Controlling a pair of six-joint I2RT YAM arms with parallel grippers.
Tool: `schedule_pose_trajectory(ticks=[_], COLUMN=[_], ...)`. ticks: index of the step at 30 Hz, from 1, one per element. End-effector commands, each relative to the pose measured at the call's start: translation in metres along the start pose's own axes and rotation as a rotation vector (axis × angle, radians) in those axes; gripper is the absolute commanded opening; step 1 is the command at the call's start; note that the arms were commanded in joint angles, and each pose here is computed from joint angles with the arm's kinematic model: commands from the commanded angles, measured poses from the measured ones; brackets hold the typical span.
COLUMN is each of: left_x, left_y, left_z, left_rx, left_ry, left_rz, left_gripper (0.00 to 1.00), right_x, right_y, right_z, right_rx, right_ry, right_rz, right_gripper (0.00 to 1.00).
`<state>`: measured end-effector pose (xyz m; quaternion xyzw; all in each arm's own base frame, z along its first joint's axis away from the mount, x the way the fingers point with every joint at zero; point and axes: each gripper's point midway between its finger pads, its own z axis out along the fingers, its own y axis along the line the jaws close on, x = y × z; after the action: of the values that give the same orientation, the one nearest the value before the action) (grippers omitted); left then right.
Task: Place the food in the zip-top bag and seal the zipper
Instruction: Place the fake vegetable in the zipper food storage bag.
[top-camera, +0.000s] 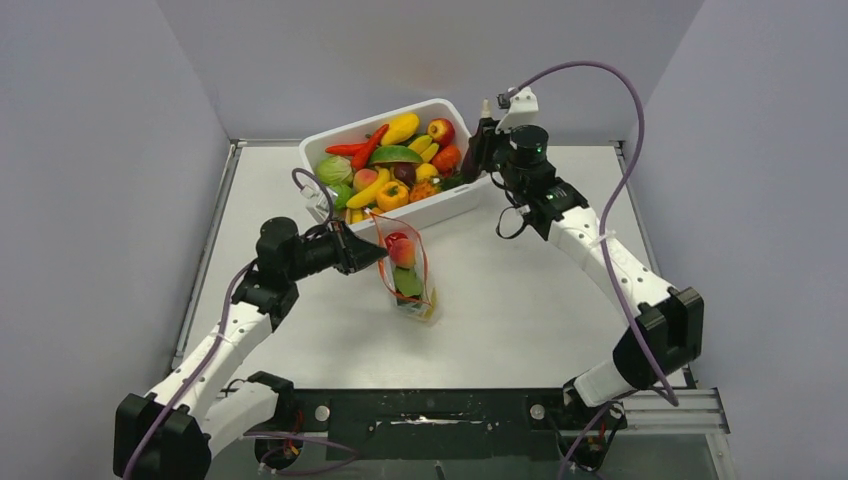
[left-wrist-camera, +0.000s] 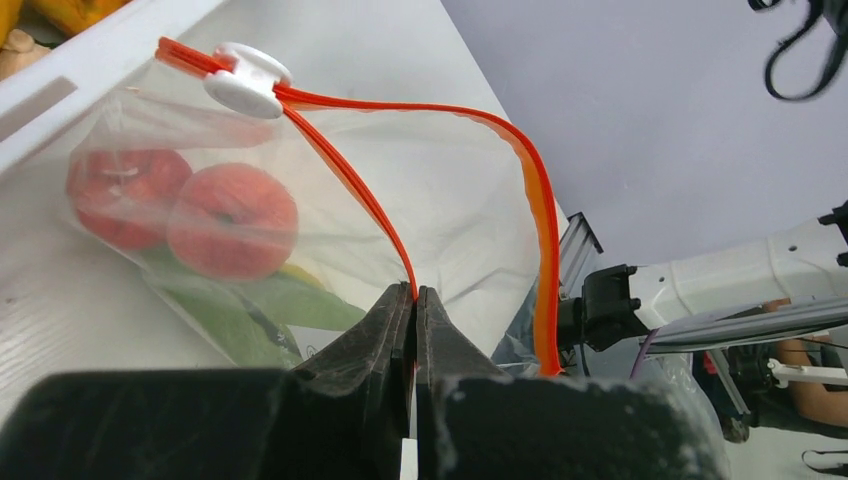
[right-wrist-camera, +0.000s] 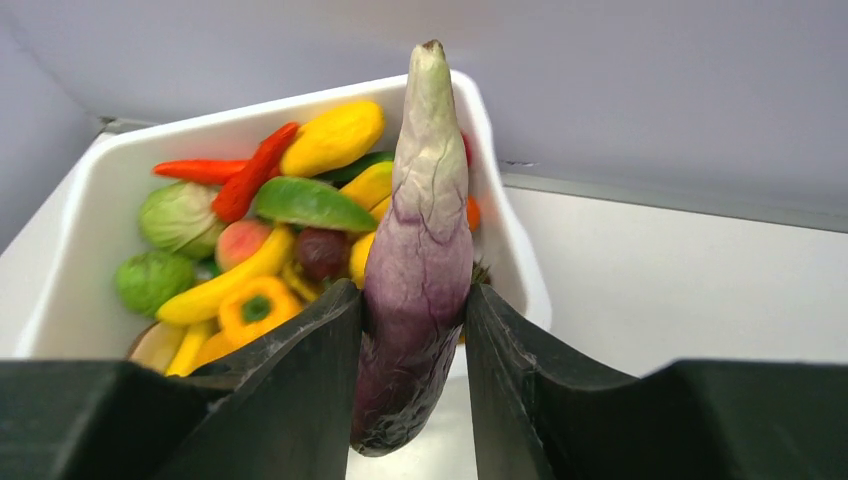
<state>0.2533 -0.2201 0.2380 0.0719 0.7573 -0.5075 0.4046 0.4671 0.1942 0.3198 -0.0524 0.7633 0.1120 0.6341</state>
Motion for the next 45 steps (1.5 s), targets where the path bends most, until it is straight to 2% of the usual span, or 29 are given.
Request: schedule_pose_trajectory(ticks=[1,10,21,25,29,33,36,45], left_x=[-0.032,-0.045,-0.046,-0.047,-0.048,-0.047,-0.045,-0.047], left_y=[-0.031,-0.050,-0.050,-0.056,-0.062,-0.061,-0.064,-0.072], left_z=[0.008,0.015,0.018,0.015,0.012,0.012,0.012,0.010], left_rx=[0.057,0.095,0.090,0.103,0.119,0.122,0.135,0.160], left_ry=[-0.084,-0.114,-0.120,-0.122,-0.138,-0.139,-0.130,-0.141], left_rz=[0.075,0.069,0.070,0.063,0.063,0.061,0.057,0.059], left_gripper=[0.00,0.00,0.00,0.00,0.00,0.00,0.00,0.00], right_x=[-0.032,-0.046,-0.016,-0.003,0.034,0.062,0.077,0.091], right_y=[0.039,0.099,0.157,0.174,0.170,0.178,0.176,0.174], right_z=[-0.055,-0.148,-0.193,-0.198,-0.191,-0.191,-0.190,-0.180], right_rx=[-0.148,-0.462,-0.667,-0.649,-0.548,-0.563,-0.498,-0.438], right_ry=[-0.103,-0.218,-0.102,-0.043,0.074,0.177,0.236,0.309], right_rz=[0.019,0.012,-0.013,-0.053,-0.148,-0.168,-0.215,-0.276], right_gripper=[0.21,0.21,0.21,0.21,0.21,0.21,0.21,0.21])
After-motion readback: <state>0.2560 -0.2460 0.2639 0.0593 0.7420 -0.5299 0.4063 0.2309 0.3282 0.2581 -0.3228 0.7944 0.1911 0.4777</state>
